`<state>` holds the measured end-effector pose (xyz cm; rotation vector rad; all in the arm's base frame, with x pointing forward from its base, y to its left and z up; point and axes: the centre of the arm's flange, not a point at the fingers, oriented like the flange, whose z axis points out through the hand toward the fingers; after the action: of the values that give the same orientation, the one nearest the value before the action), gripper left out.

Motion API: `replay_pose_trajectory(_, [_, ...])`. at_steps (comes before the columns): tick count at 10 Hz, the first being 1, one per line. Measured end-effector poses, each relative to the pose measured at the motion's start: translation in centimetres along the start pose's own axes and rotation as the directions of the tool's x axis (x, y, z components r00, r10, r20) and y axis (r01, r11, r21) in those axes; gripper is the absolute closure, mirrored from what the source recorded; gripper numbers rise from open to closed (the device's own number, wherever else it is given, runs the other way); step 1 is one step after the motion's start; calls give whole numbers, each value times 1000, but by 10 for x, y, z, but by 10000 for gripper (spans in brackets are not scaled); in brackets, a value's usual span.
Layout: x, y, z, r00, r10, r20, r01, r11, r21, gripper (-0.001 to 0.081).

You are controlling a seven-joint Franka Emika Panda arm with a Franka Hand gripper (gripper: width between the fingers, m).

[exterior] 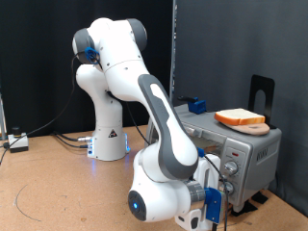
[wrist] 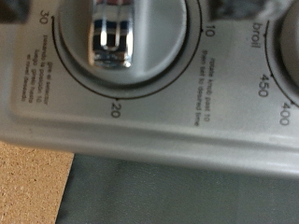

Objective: Make a piece of toast with the oven

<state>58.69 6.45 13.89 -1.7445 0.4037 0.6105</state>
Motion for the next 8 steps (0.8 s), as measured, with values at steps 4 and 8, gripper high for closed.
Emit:
replay_pose_trajectory(4, [-1,3,2,1000,16,3,-16,1000,6,712])
replay_pose_trajectory(8, [-5,12,2,993,-96,-67,101,991,84,712])
